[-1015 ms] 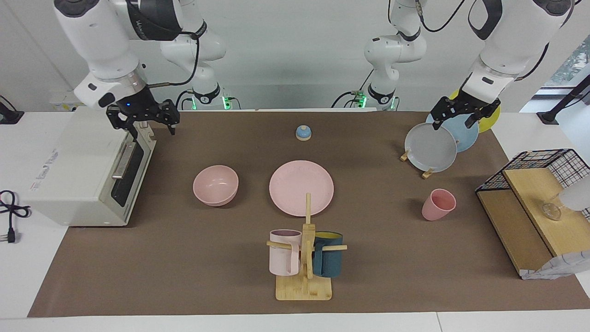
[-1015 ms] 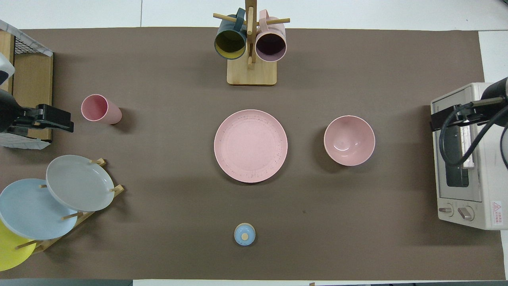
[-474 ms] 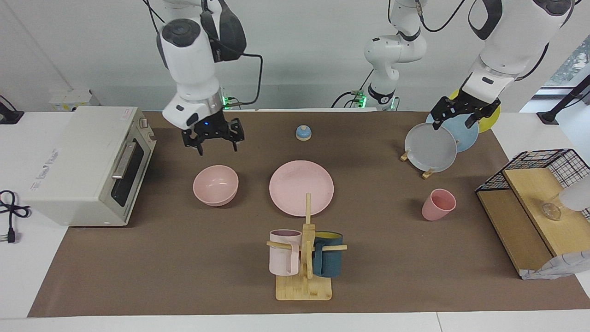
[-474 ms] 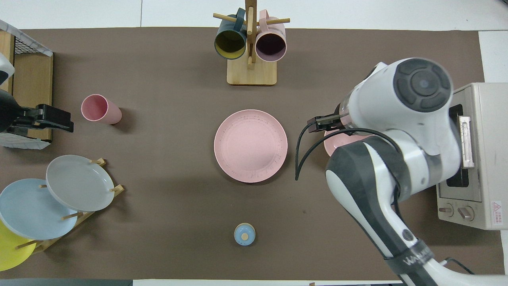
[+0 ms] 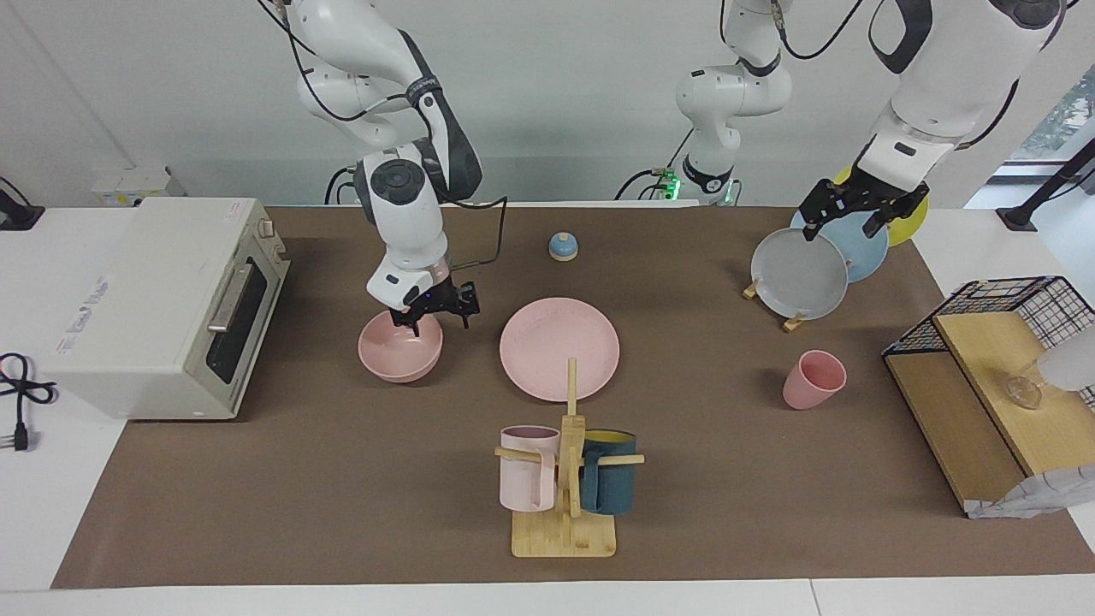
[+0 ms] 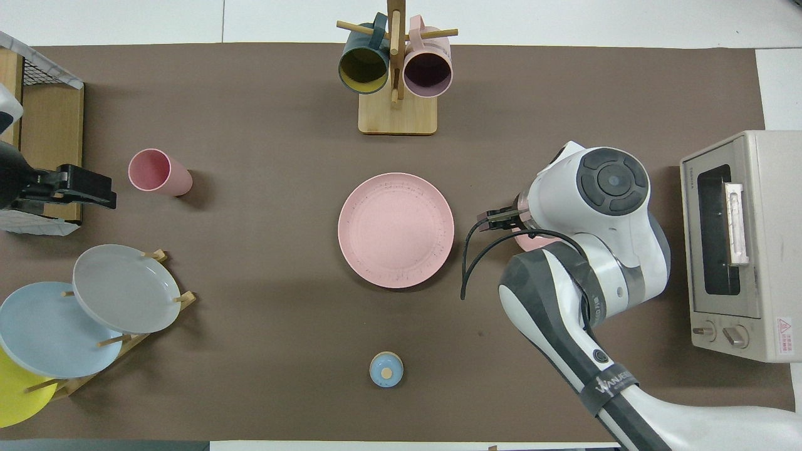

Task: Organize tableware
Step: 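Reach the right gripper down to the pink bowl rim and grasp it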

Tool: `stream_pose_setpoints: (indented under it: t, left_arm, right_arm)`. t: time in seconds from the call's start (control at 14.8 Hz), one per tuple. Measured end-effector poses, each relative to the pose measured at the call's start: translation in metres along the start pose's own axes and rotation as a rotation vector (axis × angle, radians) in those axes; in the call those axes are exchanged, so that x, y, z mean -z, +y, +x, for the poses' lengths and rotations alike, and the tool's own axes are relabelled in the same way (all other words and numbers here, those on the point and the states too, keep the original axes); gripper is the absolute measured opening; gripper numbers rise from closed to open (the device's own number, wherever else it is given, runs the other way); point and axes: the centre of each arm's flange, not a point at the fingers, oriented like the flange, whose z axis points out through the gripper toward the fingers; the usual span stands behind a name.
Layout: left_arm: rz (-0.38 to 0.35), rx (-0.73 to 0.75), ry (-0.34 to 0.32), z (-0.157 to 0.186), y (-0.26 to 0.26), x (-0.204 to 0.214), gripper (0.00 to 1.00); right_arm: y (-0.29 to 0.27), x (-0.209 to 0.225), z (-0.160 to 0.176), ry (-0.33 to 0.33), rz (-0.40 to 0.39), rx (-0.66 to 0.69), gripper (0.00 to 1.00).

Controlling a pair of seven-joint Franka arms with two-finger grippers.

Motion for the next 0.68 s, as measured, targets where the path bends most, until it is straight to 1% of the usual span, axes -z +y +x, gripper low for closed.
stream_pose_setpoints:
  t: [0.07, 0.34, 0.41, 0.54, 0.61, 0.68]
  left_arm:
    - [0.000, 0.000, 0.000, 0.0000, 0.0000, 0.0000, 1.00]
    - [0.000, 0.000, 0.001, 0.0001, 0.0001, 0.0001, 1.00]
    - [0.000, 0.000, 0.001, 0.0001, 0.0001, 0.0002, 1.00]
    - [0.000, -0.001, 0.005, 0.0005, 0.0001, 0.0005, 1.00]
    - [-0.001, -0.001, 0.009, 0.0010, 0.0001, 0.0009, 1.00]
    - [-0.001, -0.001, 0.013, 0.0013, 0.0002, 0.0012, 1.00]
  right_arm:
    - [0.0011, -0.0051, -0.0027, -0.001, -0.002, 0.020, 0.88]
    - [0.0059, -0.0102, -0.0052, -0.004, -0.021, 0.053, 0.44]
    - [0.0067, -0.0102, -0.0051, -0.003, -0.029, 0.059, 0.32]
    - [0.0058, -0.0099, -0.0051, -0.001, -0.033, 0.068, 0.12]
    - [0.0043, -0.0072, -0.0042, 0.000, -0.040, 0.078, 0.04]
    - [0.0006, -0.0011, -0.0024, -0.008, -0.045, 0.086, 0.04]
